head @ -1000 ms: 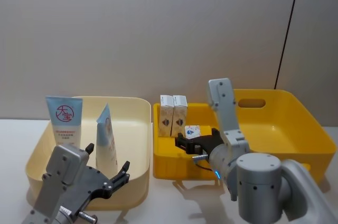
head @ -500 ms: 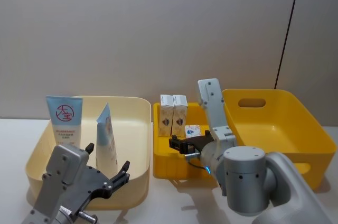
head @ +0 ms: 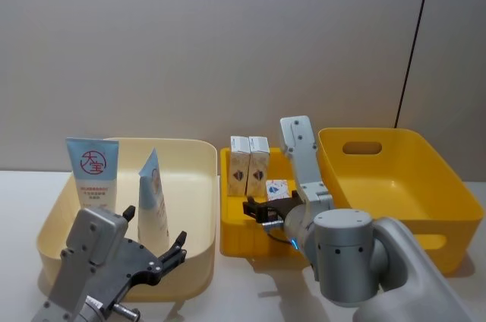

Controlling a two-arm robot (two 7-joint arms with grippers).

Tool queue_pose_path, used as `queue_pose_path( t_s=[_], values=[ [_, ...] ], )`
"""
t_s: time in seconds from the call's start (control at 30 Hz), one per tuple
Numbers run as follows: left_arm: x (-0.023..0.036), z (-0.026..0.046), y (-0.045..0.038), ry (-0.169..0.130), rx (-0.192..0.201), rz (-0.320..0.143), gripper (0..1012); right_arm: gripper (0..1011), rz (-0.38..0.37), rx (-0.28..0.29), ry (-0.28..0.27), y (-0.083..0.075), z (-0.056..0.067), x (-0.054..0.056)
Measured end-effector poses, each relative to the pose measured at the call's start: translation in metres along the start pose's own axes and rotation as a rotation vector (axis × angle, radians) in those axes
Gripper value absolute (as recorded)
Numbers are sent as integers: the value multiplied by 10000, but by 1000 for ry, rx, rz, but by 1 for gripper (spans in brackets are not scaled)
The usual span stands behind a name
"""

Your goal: Bimanual collaborative sorting of washing and personal care products

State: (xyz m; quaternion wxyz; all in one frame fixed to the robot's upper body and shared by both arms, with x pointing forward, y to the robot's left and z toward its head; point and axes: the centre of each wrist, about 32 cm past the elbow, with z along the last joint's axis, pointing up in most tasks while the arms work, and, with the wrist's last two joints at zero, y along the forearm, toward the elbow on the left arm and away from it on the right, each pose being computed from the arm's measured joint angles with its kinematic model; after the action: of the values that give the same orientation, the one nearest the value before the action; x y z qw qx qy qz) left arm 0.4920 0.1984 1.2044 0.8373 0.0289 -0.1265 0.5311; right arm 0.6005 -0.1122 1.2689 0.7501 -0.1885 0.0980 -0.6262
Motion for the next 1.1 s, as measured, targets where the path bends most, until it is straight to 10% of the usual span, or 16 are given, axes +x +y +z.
queue_pose_path(
  t_s=[0.57, 1.1],
  values=[
    [0, 0, 0, 0, 0, 0, 1003, 452, -5, -8, 2, 38, -2, -12],
    [0, 0, 0, 0, 0, 0, 1003, 420, -7, -9, 2, 46, -3, -15]
  ],
)
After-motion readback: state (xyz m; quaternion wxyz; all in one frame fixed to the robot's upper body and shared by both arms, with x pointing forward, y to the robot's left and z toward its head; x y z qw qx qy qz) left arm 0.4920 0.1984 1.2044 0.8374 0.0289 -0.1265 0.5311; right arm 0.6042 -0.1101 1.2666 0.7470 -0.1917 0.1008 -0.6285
